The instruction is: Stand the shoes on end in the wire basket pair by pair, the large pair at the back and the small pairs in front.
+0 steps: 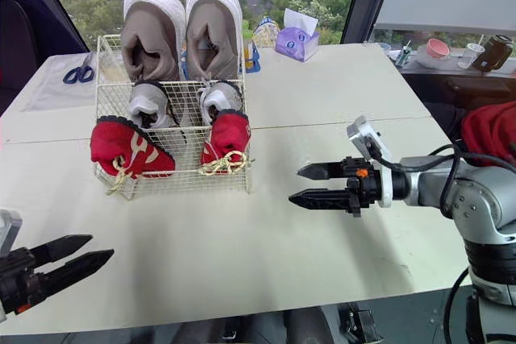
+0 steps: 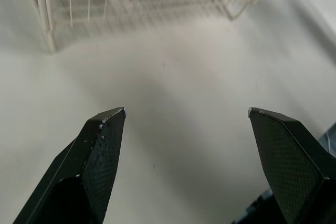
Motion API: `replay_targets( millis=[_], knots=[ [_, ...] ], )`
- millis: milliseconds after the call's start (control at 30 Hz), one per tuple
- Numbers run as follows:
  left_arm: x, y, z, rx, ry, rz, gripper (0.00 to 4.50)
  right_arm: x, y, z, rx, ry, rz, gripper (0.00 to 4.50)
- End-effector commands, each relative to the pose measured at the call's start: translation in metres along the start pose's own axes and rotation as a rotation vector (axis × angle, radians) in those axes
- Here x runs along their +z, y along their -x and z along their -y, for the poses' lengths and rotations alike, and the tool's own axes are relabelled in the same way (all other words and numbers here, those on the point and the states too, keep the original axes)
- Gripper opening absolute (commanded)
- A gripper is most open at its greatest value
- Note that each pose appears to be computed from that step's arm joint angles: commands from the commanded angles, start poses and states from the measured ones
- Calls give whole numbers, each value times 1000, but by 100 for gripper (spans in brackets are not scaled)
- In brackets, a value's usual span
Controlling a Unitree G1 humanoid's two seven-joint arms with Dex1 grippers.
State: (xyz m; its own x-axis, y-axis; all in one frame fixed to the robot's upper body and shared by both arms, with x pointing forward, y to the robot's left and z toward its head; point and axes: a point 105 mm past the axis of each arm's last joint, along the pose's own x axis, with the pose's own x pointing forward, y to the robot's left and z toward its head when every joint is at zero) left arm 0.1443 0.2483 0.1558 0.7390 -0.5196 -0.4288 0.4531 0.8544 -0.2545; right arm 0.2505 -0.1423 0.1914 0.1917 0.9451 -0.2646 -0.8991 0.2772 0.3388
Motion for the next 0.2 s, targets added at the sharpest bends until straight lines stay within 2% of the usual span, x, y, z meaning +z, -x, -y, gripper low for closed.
replay_targets(
  millis=[33,200],
  knots=[
    [1,2,-4,-5,-27,-4,385,5,4,-3,-24,56,12,450],
    [4,-3,-11,-5,-49,13,385,3,1,-2,-29,57,10,450]
  ],
)
